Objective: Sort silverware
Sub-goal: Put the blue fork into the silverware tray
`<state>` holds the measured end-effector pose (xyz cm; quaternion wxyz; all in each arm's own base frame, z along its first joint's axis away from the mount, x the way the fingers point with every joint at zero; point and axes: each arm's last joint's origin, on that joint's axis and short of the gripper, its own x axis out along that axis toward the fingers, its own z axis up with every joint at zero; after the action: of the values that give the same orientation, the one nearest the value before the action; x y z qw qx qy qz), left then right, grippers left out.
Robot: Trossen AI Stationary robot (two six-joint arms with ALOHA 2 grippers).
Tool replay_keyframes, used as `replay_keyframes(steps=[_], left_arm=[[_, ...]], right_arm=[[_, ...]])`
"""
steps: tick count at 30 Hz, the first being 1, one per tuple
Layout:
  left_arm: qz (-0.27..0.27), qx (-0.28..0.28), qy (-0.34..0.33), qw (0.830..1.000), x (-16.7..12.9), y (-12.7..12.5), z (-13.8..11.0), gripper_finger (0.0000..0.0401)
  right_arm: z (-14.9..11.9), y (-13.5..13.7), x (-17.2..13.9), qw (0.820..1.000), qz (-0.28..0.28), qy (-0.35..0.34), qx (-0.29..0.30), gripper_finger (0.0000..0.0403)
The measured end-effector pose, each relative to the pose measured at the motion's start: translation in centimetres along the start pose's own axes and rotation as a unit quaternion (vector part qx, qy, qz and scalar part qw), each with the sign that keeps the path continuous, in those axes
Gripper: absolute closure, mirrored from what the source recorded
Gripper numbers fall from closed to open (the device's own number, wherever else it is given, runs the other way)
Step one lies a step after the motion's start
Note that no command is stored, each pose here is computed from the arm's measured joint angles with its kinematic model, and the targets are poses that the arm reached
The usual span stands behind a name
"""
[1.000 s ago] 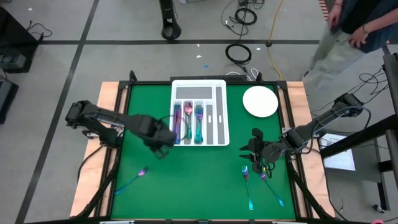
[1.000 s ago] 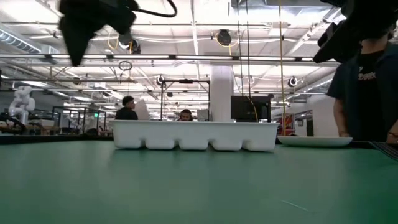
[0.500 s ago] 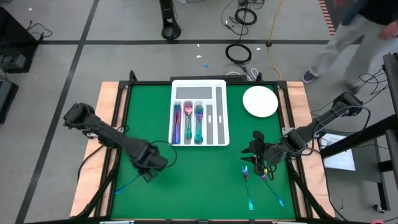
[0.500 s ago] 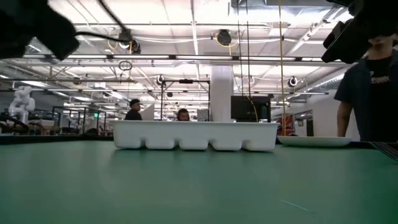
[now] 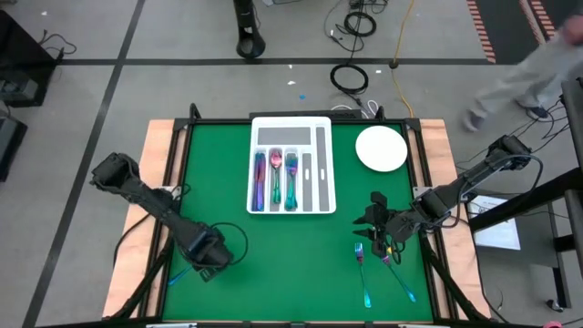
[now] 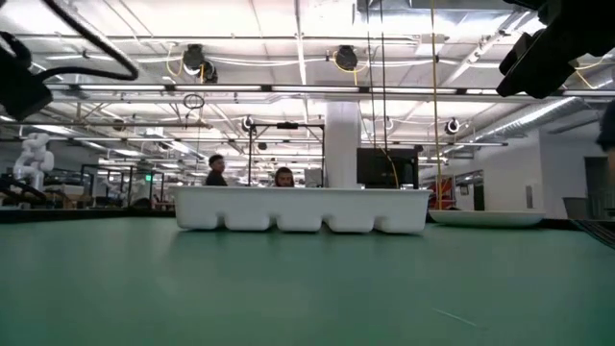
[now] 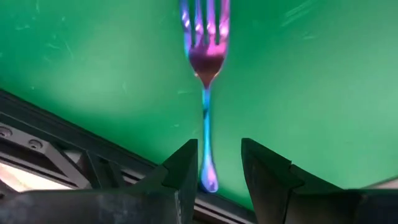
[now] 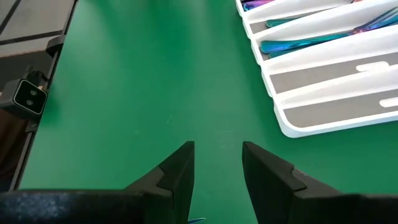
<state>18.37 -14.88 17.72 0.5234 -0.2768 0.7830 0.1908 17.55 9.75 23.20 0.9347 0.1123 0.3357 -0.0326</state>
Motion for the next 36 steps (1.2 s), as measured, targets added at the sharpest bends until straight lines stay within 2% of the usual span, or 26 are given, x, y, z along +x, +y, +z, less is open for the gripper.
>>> replay_keyframes(steps=[3,10,14,21,33,36], left_arm=[[0.012,0.005,0.001,1.000,0.6,0.1,-0.3,0.0276],[-0.012,0.013,-0.011,1.000,2.2,0.1,-0.1,0.0276],[-0.005,0.011,-0.013,1.000,2.9,0.6,0.0,0.0276],[-0.026,0.021,-0.041,0.999,3.5,0.4,0.4,0.0276],[-0.021,0.023,-0.041,0.999,4.2,0.9,0.5,0.0277],[-0.021,0.023,-0.041,0.999,4.2,1.0,0.5,0.0290]], right_arm=[[0.0,0.0,0.0,1.000,0.000,0.000,0.000,0.0277],[0.0,0.0,0.0,1.000,0.000,0.000,0.000,0.0277],[0.0,0.0,0.0,1.000,0.000,0.000,0.000,0.0277],[0.0,0.0,0.0,1.000,-0.001,0.000,0.000,0.0277],[0.0,0.0,0.0,1.000,-0.001,0.000,0.000,0.0277],[0.0,0.0,0.0,1.000,0.000,0.000,0.000,0.0277]])
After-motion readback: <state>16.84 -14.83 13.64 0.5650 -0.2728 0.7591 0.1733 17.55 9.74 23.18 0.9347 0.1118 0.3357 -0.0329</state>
